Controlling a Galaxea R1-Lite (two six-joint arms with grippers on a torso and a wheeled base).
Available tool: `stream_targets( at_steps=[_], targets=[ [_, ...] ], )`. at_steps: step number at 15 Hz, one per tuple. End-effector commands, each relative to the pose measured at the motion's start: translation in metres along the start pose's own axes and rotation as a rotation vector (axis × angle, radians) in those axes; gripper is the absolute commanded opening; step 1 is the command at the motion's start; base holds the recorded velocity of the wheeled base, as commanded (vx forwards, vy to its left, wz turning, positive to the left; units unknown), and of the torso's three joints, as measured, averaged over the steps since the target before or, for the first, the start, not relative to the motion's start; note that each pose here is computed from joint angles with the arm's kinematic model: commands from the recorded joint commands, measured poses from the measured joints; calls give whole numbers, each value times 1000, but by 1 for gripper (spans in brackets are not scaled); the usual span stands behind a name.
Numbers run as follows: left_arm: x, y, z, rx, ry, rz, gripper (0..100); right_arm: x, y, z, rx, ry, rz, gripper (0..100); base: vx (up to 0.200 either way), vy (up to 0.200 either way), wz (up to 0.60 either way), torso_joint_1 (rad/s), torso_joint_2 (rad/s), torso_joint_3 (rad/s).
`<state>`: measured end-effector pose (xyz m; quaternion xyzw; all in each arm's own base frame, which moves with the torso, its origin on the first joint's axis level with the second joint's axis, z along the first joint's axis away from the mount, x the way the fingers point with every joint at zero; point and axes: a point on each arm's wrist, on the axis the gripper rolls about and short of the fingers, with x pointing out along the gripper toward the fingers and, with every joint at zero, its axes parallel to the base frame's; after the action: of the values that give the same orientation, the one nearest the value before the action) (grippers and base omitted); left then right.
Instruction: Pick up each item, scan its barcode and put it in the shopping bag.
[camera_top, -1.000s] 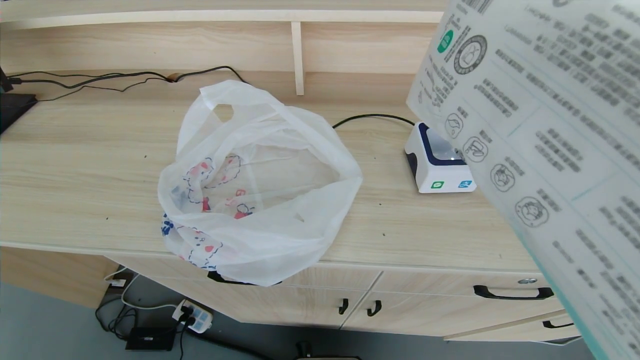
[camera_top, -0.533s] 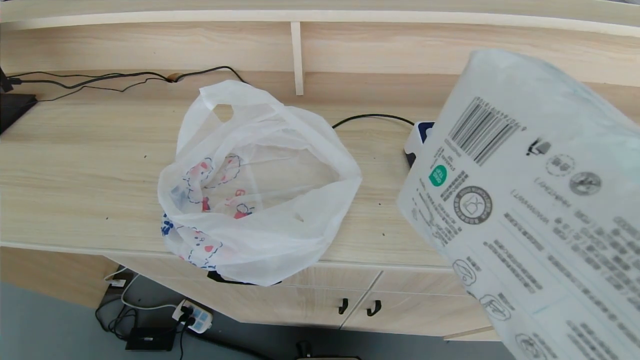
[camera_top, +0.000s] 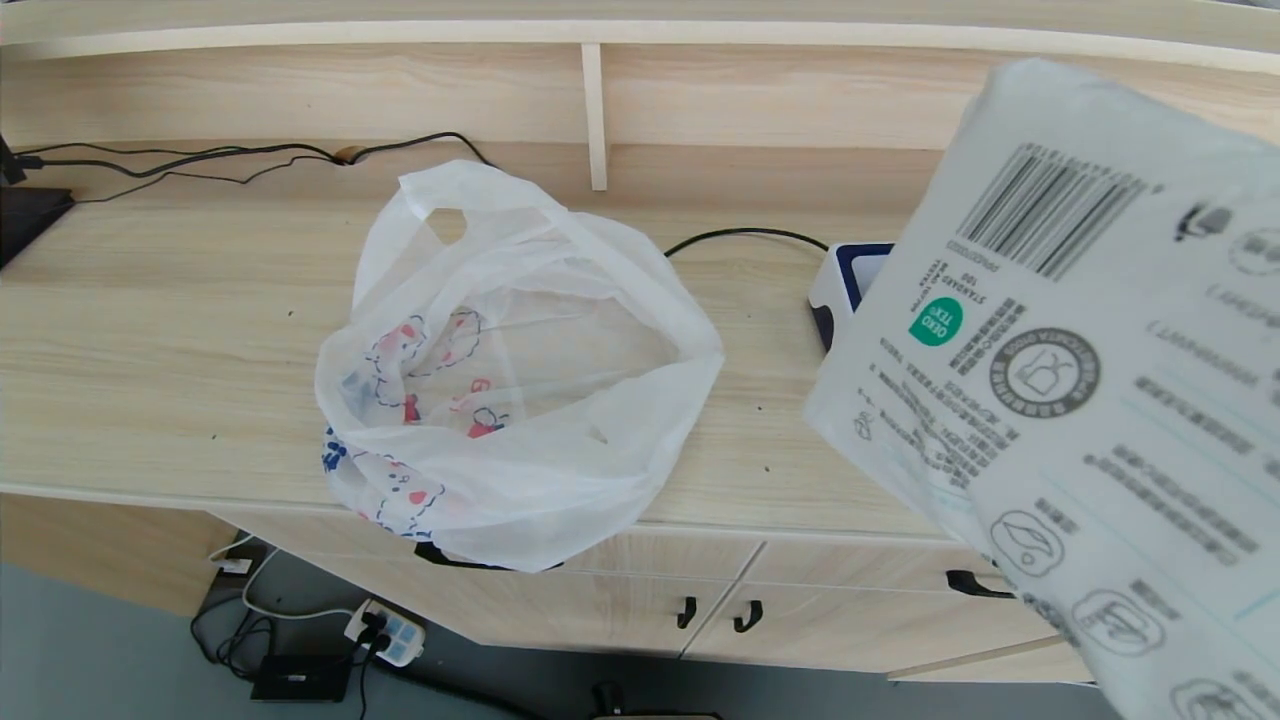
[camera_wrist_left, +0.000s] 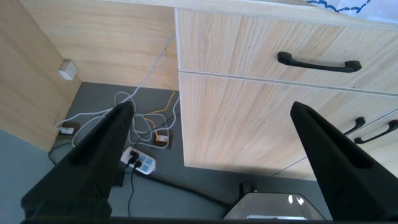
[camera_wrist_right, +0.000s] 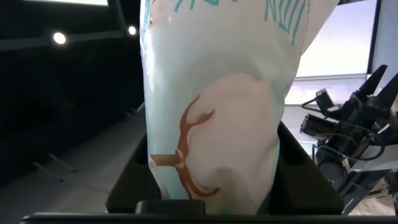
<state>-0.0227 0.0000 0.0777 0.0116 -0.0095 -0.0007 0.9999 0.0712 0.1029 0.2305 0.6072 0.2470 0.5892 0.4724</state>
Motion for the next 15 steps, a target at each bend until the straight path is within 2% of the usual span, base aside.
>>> stream_targets(
  at_steps=[1,3,4,5,6,8,9,10,11,13,15],
  targets=[
    [0,0,0,0,-1,-1,100,1,-3,4,-14,-17,-17,0,0,0,0,0,0,0],
    [0,0,0,0,-1,0,100,1,0,10,-97,-55,-20,0,0,0,0,0,0,0],
    [0,0,0,0,-1,0,100,-2,-3,15,-185,-48,-71,0,0,0,0,0,0,0],
    [0,0,0,0,-1,0,100,-11,-12,28,-404,-35,-205,0,0,0,0,0,0,0],
    [0,0,0,0,-1,0,100,-11,-12,39,-543,-55,-273,0,0,0,0,0,0,0],
    [0,0,0,0,0,-1,100,-9,8,66,-756,-159,-417,0,0,0,0,0,0,0],
    [0,0,0,0,1,0,100,-6,20,81,-852,-254,-536,0,0,0,0,0,0,0],
    [0,0,0,0,0,-1,100,0,31,89,-953,-308,-648,0,0,0,0,0,0,0],
    [0,0,0,0,1,0,100,5,40,91,-1029,-310,-716,0,0,0,0,0,0,0],
    [0,0,0,0,1,0,100,10,48,94,-1155,-246,-865,0,0,0,0,0,0,0],
    [0,0,0,0,1,0,100,18,44,105,-1252,-273,-1046,0,0,0,0,0,0,0]
  ],
)
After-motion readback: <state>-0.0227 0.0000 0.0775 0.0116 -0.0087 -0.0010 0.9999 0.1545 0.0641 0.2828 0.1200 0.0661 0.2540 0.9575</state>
